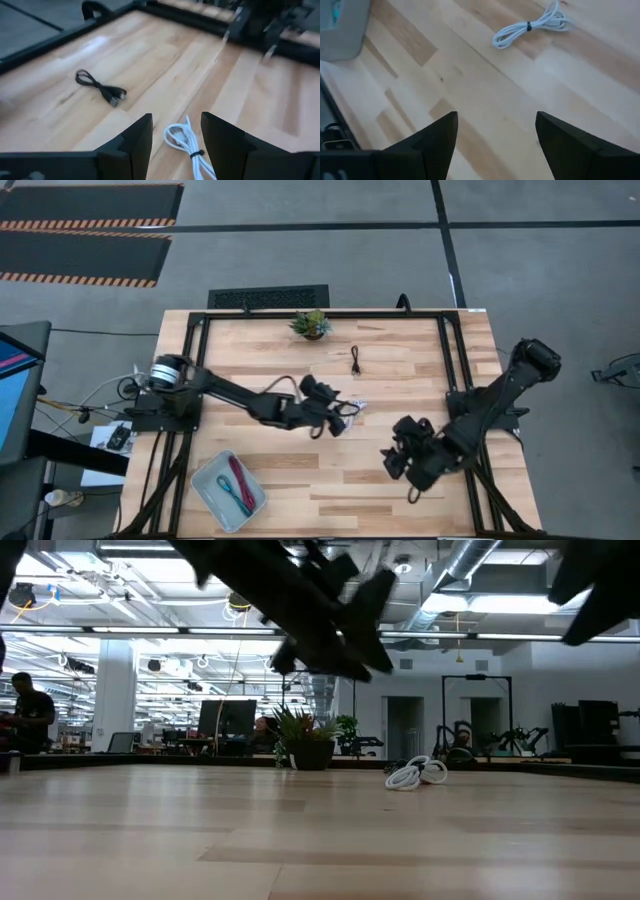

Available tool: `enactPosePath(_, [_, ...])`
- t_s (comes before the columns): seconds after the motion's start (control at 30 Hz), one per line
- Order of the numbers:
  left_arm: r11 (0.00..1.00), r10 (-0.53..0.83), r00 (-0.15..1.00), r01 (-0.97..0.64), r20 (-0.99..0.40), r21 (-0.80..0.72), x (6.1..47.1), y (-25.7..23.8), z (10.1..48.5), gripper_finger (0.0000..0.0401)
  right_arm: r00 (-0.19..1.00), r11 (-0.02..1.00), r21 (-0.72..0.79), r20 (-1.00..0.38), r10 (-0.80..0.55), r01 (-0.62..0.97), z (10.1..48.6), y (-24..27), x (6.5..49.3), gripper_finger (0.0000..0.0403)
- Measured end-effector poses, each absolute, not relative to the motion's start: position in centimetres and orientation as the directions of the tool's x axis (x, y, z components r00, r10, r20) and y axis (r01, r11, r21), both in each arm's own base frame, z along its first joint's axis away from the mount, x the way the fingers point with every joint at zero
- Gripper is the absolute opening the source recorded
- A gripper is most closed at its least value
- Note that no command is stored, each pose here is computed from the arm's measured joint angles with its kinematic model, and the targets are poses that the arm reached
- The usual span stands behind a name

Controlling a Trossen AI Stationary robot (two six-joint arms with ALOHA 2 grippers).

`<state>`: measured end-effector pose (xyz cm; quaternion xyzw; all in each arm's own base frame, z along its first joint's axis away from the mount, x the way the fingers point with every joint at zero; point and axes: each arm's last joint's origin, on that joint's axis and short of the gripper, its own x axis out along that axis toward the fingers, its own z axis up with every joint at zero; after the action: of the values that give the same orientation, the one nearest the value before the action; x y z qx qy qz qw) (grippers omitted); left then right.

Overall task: Pick and place USB-C Cables
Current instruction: Put the white charger cable into the gray bin

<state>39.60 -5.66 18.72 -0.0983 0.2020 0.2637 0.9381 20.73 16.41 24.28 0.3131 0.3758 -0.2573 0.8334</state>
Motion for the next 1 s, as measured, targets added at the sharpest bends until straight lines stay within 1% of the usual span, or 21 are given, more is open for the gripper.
enactPosePath(0.07, [0.843, 0.457, 0.761, -0.536, -0.461, -0.050, 41.0, -5.6, 17.6, 0.0159, 0.599, 0.666, 0.346, -0.777, -0.191, 0.661, 24.3, 17.1, 20.1, 0.0289])
enactPosePath(0.17, [0.863, 0.420, 0.755, -0.505, -0.503, -0.036, 42.9, -5.5, 15.9, 0.0169, 0.625, 0.659, 0.372, -0.756, -0.193, 0.654, 24.4, 17.9, 19.3, 0.0289])
enactPosePath(0.3, [0.885, 0.359, 0.757, -0.462, -0.546, -0.059, 44.9, -5.7, 13.6, 0.0203, 0.653, 0.657, 0.394, -0.731, -0.199, 0.642, 24.4, 18.6, 18.5, 0.0289])
enactPosePath(0.37, [0.888, 0.351, 0.749, -0.457, -0.562, -0.056, 45.7, -5.6, 12.5, 0.0224, 0.662, 0.659, 0.402, -0.723, -0.198, 0.636, 24.4, 18.9, 18.3, 0.0289])
enactPosePath(0.5, [0.873, 0.354, 0.728, -0.482, -0.587, -0.072, 46.5, -5.7, 10.9, 0.0259, 0.668, 0.657, 0.413, -0.720, -0.188, 0.630, 24.5, 19.2, 18.0, 0.0289])
enactPosePath(0.63, [0.832, 0.374, 0.678, -0.547, -0.633, -0.094, 46.2, -5.6, 9.7, 0.0269, 0.674, 0.659, 0.418, -0.715, -0.186, 0.625, 24.5, 19.3, 17.9, 0.0289])
enactPosePath(0.73, [0.821, 0.377, 0.650, -0.565, -0.659, -0.087, 45.8, -5.6, 9.5, 0.0254, 0.682, 0.661, 0.418, -0.705, -0.197, 0.623, 24.5, 19.3, 18.0, 0.0289])
enactPosePath(0.8, [0.821, 0.381, 0.638, -0.566, -0.669, -0.074, 45.6, -5.6, 9.4, 0.0231, 0.682, 0.668, 0.410, -0.702, -0.204, 0.621, 24.4, 19.4, 18.0, 0.0289])
enactPosePath(0.9, [0.824, 0.377, 0.629, -0.563, -0.680, -0.064, 45.5, -5.7, 9.3, 0.0178, 0.685, 0.673, 0.406, -0.698, -0.208, 0.618, 24.4, 19.3, 18.1, 0.0289])
enactPosePath(1.0, [0.826, 0.374, 0.621, -0.561, -0.689, -0.057, 45.3, -5.9, 9.2, 0.0112, 0.688, 0.668, 0.411, -0.694, -0.211, 0.620, 24.4, 19.2, 18.3, 0.0289])
